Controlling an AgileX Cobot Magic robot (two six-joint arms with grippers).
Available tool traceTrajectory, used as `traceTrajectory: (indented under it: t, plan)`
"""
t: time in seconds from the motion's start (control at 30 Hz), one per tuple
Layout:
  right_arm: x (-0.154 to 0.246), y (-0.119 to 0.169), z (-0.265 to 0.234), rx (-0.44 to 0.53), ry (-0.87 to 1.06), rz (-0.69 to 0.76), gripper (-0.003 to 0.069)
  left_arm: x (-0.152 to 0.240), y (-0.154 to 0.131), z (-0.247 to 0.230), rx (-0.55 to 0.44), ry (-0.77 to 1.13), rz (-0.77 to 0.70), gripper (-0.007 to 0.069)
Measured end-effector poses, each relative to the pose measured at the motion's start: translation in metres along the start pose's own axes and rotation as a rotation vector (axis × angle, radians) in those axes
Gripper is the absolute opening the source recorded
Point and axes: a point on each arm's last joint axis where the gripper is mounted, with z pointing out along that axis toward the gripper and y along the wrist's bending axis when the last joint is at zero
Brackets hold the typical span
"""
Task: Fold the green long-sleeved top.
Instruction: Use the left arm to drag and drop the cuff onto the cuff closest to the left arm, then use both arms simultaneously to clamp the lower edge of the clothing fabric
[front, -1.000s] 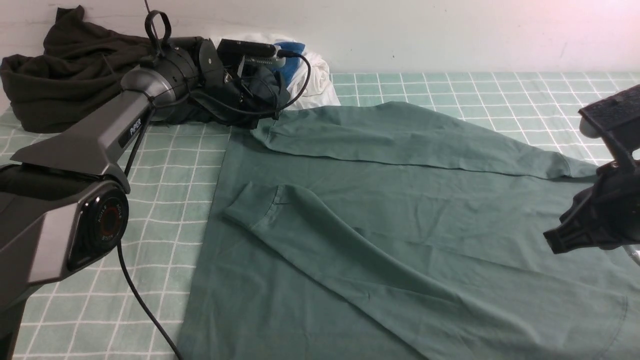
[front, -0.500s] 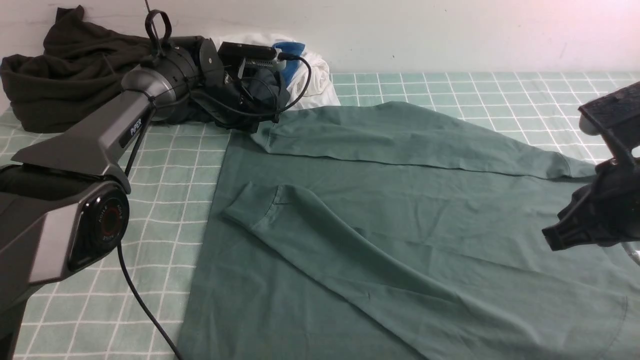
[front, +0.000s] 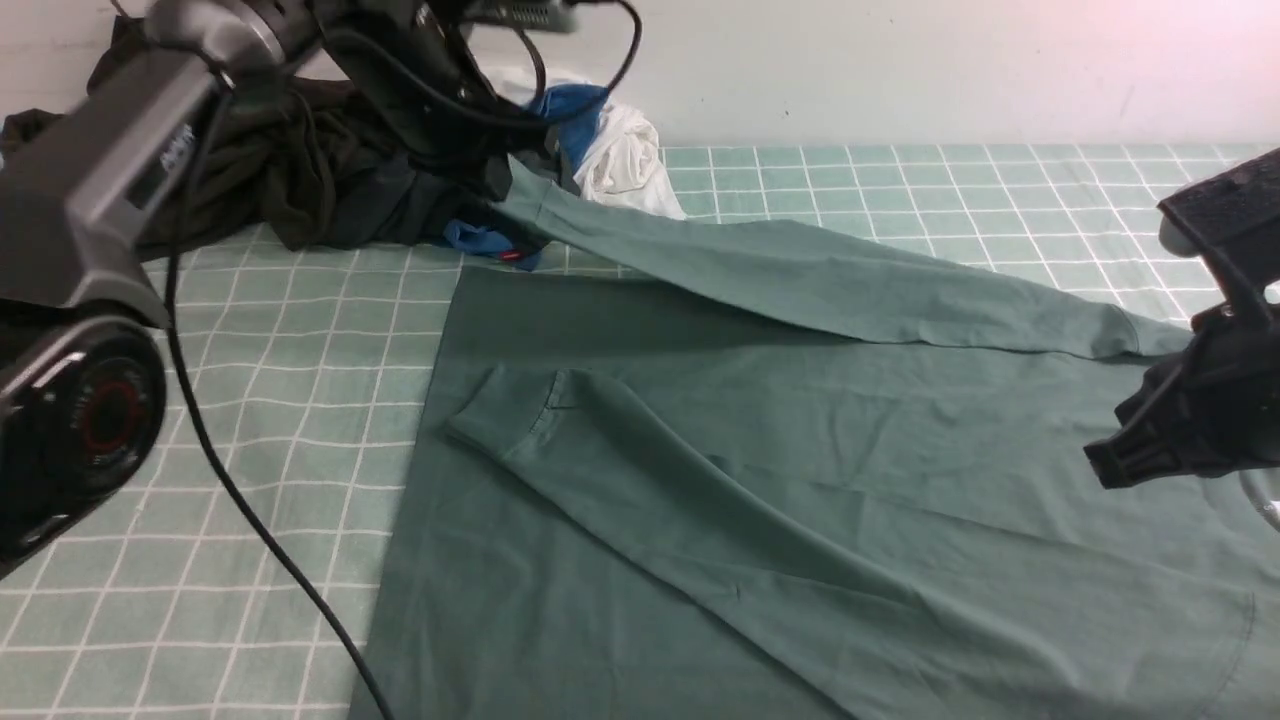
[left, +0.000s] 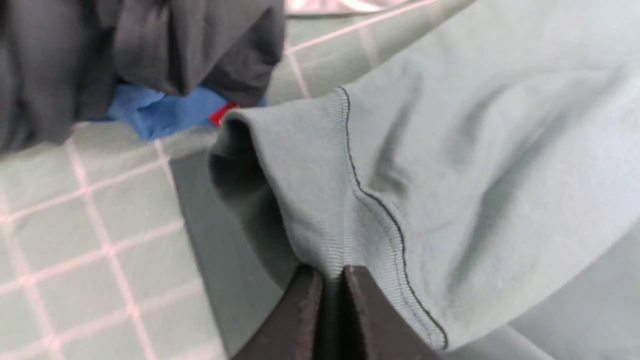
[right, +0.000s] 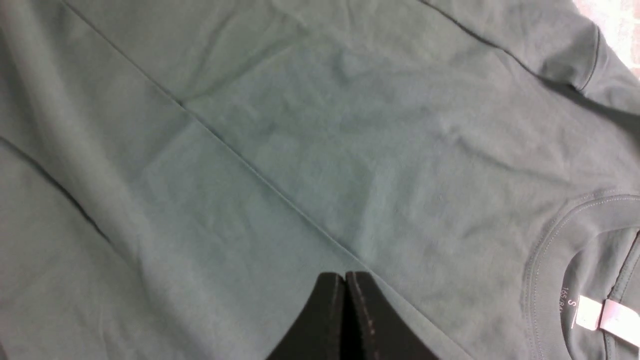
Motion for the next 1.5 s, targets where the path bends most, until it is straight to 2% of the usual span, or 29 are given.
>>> traceTrajectory:
  t: [0.03, 0.1, 0.2, 0.3, 0.57, 0.8, 0.87, 0.97, 1.0, 1.17, 1.23, 1.33, 1.37, 1.5]
  plan:
    - [0.000, 0.000, 0.000, 0.000, 0.000, 0.000, -0.0014, 0.000, 0.000, 0.000, 0.000, 0.003, -0.001, 0.0027]
    - [0.000, -0.001, -0.005, 0.002, -0.013, 0.002, -0.0014, 0.005, -0.005, -0.030, 0.005, -0.001, -0.008, 0.0027]
    - [0.002, -0.002, -0.018, 0.007, -0.045, 0.007, -0.0014, 0.029, -0.017, -0.062, 0.047, 0.041, -0.020, 0.0027]
    - [0.004, -0.004, -0.032, 0.012, -0.076, 0.013, -0.0014, 0.060, -0.029, -0.072, 0.066, 0.100, -0.015, 0.0027]
    - [0.015, -0.004, -0.059, -0.005, -0.091, 0.049, -0.0014, 0.156, -0.058, -0.062, 0.084, 0.151, -0.002, 0.0027]
    - [0.019, 0.001, -0.063, -0.057, -0.062, 0.080, -0.0014, 0.213, -0.057, -0.032, 0.072, 0.231, 0.009, 0.0036]
    - [0.023, 0.007, -0.064, -0.085, -0.019, 0.061, -0.0014, 0.221, -0.056, -0.026, 0.073, 0.252, 0.035, 0.0065]
    - [0.033, 0.019, -0.066, -0.147, 0.096, -0.004, -0.0014, 0.230, -0.055, -0.023, 0.083, 0.281, 0.095, 0.0168]
    - [0.034, 0.021, -0.066, -0.155, 0.105, -0.011, -0.0014, 0.230, -0.055, -0.023, 0.084, 0.283, 0.102, 0.0177]
    - [0.043, 0.037, -0.073, -0.238, 0.176, -0.101, -0.0014, 0.241, -0.060, -0.036, 0.133, 0.414, 0.186, 0.0456]
    - [0.043, 0.040, -0.075, -0.266, 0.171, -0.110, -0.0014, 0.248, -0.069, -0.045, 0.162, 0.466, 0.251, 0.0494]
    - [0.044, 0.044, -0.077, -0.301, 0.167, -0.124, -0.0014, 0.258, -0.088, -0.052, 0.205, 0.522, 0.379, 0.0510]
    - [0.044, 0.047, -0.078, -0.322, 0.164, -0.139, -0.0014, 0.270, -0.103, -0.052, 0.233, 0.560, 0.494, 0.0514]
    - [0.044, 0.050, -0.079, -0.355, 0.160, -0.150, -0.0014, 0.304, -0.128, -0.037, 0.244, 0.622, 0.779, 0.0514]
